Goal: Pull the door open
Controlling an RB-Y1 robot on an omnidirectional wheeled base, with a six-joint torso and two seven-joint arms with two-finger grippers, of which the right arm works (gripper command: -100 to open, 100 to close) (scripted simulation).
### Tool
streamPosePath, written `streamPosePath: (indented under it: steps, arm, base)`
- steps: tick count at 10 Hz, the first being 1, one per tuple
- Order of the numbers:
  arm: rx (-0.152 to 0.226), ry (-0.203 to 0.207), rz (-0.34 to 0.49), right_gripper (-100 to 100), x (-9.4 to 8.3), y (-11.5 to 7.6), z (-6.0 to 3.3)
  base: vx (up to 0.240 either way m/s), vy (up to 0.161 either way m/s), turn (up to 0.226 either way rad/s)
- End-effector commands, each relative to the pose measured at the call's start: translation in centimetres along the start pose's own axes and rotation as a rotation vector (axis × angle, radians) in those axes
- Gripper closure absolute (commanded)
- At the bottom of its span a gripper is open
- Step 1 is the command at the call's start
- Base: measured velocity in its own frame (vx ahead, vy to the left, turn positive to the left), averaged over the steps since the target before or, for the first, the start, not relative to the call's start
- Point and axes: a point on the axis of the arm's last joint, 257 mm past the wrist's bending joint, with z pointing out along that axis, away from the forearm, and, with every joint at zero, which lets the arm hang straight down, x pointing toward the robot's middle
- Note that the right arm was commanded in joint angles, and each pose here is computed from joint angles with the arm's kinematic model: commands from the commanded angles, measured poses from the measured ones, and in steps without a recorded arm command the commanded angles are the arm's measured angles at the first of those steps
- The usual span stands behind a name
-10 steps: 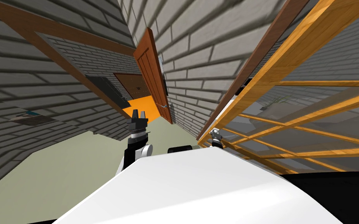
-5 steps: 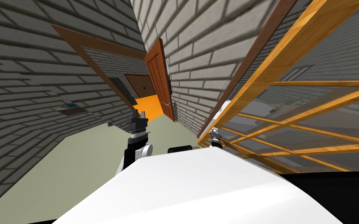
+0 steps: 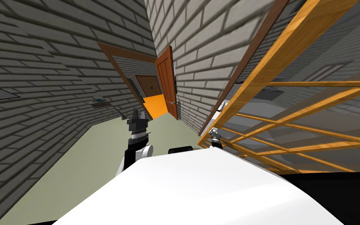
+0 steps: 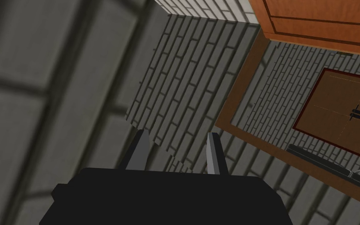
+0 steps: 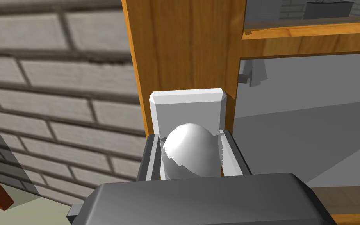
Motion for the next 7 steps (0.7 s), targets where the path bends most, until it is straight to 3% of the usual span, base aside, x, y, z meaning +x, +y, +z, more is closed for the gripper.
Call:
streamPosePath:
  steps: [1, 7]
  arm:
    - [0.0, 0.0, 0.0, 100, 0.0, 0.0, 0.0]
    - [0.132, -0.001, 0.003, 100, 0.0, -3.7, -0.84]
  base:
    - [-0.11, 0.016, 0.037]
    - [-0.247, 0.025, 0.067]
